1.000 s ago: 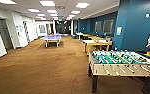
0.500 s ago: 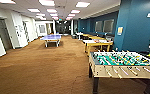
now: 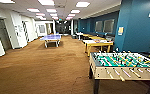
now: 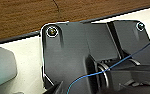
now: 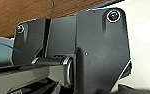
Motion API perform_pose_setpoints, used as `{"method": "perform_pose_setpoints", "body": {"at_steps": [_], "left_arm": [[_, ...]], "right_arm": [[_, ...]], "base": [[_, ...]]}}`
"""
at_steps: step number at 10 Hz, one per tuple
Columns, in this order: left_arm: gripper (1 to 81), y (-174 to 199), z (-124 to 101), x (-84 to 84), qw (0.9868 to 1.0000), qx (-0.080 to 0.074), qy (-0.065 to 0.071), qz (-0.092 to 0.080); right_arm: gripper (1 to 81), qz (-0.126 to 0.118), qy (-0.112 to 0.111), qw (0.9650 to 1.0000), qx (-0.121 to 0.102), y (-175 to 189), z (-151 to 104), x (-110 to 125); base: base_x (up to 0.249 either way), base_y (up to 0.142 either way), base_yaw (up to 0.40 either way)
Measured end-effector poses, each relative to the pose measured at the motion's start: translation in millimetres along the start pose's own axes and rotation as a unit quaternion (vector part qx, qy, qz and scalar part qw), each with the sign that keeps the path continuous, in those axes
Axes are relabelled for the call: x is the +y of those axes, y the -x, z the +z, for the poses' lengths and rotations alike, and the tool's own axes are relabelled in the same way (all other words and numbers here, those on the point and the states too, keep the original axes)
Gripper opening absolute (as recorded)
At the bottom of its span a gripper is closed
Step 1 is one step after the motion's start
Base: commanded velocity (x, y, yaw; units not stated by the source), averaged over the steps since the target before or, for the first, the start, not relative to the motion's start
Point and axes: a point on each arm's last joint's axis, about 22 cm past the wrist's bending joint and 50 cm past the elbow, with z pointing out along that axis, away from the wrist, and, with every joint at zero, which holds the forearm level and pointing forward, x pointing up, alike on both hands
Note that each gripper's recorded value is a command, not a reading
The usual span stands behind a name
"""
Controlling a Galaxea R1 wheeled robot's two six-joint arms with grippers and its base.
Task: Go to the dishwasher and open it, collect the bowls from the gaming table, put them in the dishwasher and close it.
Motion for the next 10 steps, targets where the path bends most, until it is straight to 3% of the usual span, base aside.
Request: {"method": "perform_pose_setpoints", "body": {"at_steps": [2, 7, 9, 10], "left_arm": [[81.1, -1.4, 0.1, -0.1, 1.0, 0.001, 0.0, 0.0], [81.1, -9.1, 0.2, -1.4, 1.0, 0.004, -0.001, 0.001], [81.1, 7.0, 2.1, 11.7, 1.0, -0.003, 0.009, -0.002], [81.1, 3.0, -0.8, -2.7, 1.0, -0.003, -0.002, 0.0]], "right_arm": [[81.1, 0.0, 0.0, 1.0, -0.001, 0.2, -0.1, 0.3], [81.1, -0.001, -0.001, 1.0, 0.003, -5.4, 0.4, -1.9], [81.1, 0.001, 0.008, 0.9999, -0.008, 10.8, -2.1, 10.3], [81.1, 0.001, 0.002, 1.0, -0.004, 5.7, 0.0, 1.2]], "base": [[0.087, 0.0, 0.0], [0.031, 0.065, 0.0], [0.0, 0.0, 0.0], [0.0, 0.0, 0.0]]}}
